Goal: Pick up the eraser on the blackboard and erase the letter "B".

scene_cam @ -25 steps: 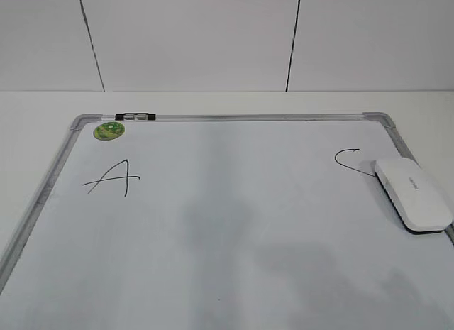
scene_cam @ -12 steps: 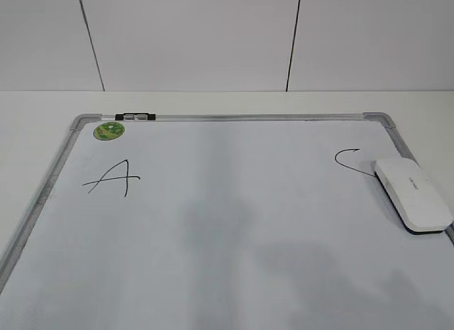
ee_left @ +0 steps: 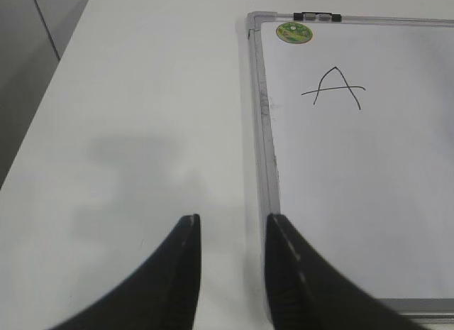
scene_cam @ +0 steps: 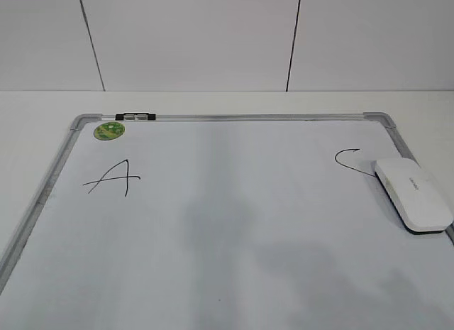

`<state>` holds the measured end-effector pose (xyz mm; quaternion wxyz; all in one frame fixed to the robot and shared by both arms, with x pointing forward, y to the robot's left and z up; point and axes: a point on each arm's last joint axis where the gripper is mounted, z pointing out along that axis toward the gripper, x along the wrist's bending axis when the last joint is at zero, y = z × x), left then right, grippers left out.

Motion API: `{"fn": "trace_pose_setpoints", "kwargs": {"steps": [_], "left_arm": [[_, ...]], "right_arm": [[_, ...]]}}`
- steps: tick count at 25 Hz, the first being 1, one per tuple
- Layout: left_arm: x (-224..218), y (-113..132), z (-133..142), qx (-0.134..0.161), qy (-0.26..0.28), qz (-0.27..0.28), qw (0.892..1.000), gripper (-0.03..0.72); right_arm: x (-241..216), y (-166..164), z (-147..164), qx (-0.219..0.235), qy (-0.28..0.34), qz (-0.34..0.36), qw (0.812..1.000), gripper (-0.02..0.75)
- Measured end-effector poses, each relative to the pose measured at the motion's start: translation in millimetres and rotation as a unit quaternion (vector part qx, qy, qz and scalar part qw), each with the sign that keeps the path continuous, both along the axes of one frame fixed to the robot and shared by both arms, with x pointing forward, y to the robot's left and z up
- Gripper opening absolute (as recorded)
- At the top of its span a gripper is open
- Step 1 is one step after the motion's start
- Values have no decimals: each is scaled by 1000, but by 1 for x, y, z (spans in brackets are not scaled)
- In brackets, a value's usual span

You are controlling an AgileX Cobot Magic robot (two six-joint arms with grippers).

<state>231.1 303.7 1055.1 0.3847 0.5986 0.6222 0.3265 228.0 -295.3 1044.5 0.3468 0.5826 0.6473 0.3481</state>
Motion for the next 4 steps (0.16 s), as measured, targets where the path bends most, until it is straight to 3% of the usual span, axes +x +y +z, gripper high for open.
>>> {"fn": "trace_pose_setpoints", "kwargs": {"steps": [4], "left_arm": [[0, 0, 0, 0, 0, 0, 1000, 237]], "right_arm": [[0, 0, 0, 0, 0, 0, 1000, 551]]}}
